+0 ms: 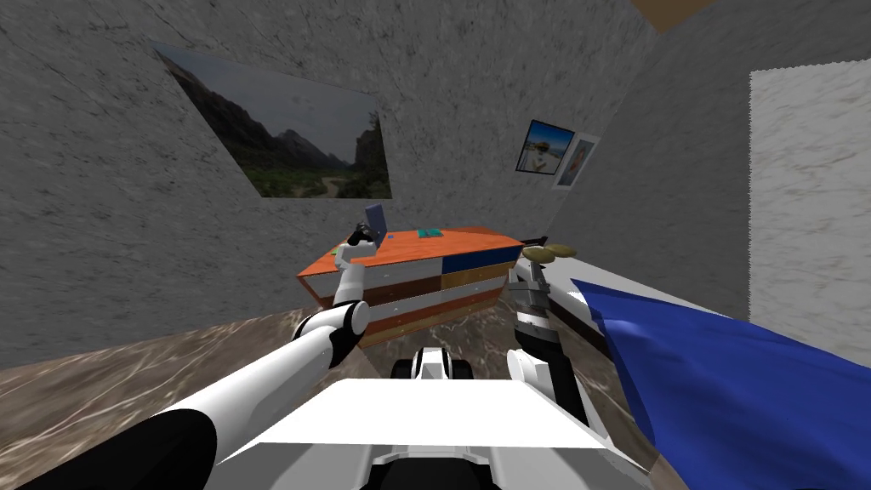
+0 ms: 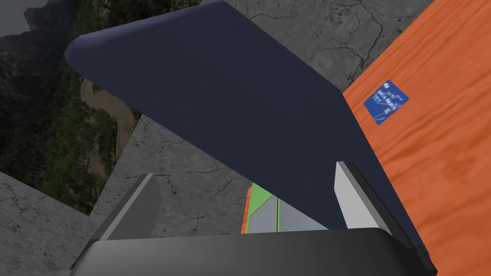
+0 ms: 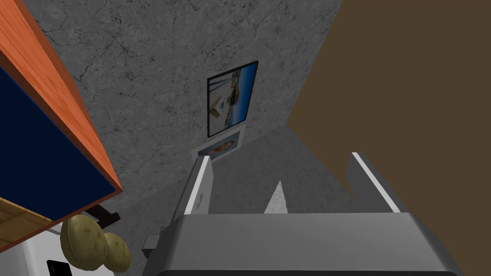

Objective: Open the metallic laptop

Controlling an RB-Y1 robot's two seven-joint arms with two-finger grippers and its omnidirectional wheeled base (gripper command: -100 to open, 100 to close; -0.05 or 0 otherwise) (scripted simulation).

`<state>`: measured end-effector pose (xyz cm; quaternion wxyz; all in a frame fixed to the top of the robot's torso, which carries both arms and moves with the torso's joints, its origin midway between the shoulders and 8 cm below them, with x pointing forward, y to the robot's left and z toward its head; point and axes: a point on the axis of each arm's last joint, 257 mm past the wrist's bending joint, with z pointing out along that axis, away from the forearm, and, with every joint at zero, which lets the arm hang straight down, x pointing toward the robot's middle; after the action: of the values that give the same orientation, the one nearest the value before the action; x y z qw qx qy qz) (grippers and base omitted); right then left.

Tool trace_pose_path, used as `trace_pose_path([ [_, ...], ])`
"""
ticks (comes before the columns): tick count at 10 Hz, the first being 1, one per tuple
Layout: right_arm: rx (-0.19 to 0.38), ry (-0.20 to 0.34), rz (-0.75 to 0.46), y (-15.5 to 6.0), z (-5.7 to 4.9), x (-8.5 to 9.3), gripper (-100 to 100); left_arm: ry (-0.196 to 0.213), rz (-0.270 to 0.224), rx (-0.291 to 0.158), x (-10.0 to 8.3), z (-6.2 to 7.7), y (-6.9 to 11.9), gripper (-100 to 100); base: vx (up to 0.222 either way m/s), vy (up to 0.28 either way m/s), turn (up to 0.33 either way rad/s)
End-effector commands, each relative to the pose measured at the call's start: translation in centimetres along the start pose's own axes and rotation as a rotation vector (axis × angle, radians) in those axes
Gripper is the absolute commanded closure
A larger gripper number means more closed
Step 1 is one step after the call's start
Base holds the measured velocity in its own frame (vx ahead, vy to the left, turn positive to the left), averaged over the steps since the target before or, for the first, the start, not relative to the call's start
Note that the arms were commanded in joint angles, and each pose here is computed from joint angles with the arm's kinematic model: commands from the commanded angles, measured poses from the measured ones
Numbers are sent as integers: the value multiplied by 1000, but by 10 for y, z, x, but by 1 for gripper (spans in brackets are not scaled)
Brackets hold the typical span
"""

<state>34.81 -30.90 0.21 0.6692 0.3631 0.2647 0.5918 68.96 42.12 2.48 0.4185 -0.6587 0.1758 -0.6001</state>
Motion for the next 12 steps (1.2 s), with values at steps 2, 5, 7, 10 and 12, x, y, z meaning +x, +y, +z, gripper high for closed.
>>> trace_pose_path([
  [2,0,0,0,0,0,0,0,-72,-63,-28,-13,12,-3,-100,6,-102,62],
  [5,0,0,0,0,0,0,0,-100,-90,-34,-17,17,-9,-100,3,-84,58],
  [7,0,0,0,0,0,0,0,-104,-91,-33,-17,17,-12,-100,72,13,-24],
  [10,0,0,0,0,0,0,0,-116,-208,-37,-16,16,-16,100,-5,44,-1],
  [12,0,0,0,0,0,0,0,-124,-286,-43,-16,15,-17,100,-26,68,-12],
])
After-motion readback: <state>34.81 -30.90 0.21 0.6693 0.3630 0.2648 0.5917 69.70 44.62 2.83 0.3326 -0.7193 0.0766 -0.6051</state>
